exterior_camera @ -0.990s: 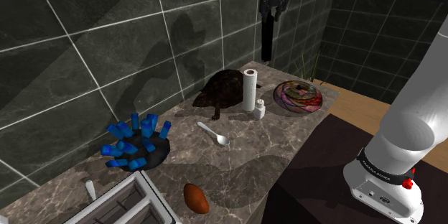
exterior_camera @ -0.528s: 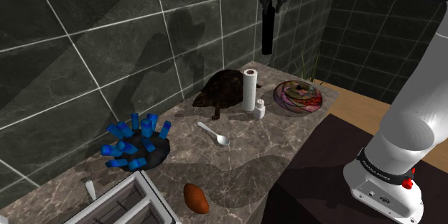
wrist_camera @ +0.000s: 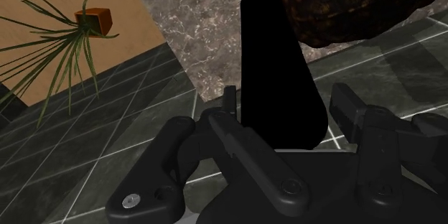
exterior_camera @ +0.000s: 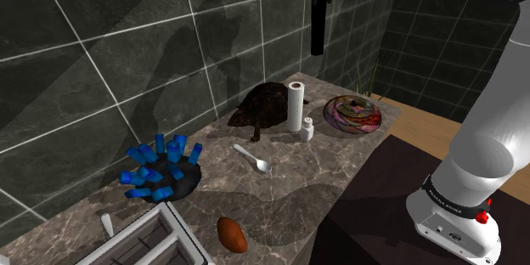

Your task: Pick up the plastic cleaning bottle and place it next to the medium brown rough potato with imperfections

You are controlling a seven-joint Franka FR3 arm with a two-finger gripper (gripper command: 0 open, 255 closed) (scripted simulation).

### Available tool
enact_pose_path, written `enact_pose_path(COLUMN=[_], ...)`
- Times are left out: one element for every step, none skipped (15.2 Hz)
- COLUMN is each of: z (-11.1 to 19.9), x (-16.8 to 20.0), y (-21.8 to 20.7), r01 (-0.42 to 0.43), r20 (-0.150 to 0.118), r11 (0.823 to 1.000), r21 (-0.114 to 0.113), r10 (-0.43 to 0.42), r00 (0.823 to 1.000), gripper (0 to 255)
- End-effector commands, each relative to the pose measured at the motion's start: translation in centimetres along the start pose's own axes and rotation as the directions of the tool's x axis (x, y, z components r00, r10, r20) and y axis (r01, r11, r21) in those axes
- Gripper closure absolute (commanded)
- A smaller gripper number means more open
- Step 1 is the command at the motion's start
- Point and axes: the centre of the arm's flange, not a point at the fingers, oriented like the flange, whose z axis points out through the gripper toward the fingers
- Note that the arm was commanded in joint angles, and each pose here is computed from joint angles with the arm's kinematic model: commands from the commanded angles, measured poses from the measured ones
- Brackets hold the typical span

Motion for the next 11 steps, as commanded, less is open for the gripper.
enact_pose_path(z=[-1.1,-1.6,-2.1,-2.6,-3.1,-3.7,-4.2,-4.7,-5.2,-5.8,-6.3], x=[0.2,0.3,0.3,0.4,0.5,0.6,0.6,0.7,0.8,0.9,0.9], y=[0.0,-0.1,-0.1,-0.1,-0.1,-0.2,-0.2,-0.2,-0.3,-0.3,-0.3], r01=[0.0,0.0,0.0,0.0,0.0,0.0,0.0,0.0,0.0,0.0,0.0], r20=[0.0,0.0,0.0,0.0,0.0,0.0,0.0,0.0,0.0,0.0,0.0], r11=[1.0,1.0,1.0,1.0,1.0,1.0,1.0,1.0,1.0,1.0,1.0], r21=[0.0,0.0,0.0,0.0,0.0,0.0,0.0,0.0,0.0,0.0,0.0], r10=[0.0,0.0,0.0,0.0,0.0,0.0,0.0,0.0,0.0,0.0,0.0], r00=[1.0,1.0,1.0,1.0,1.0,1.0,1.0,1.0,1.0,1.0,1.0], gripper=[255,255,255,255,255,255,255,255,255,255,255])
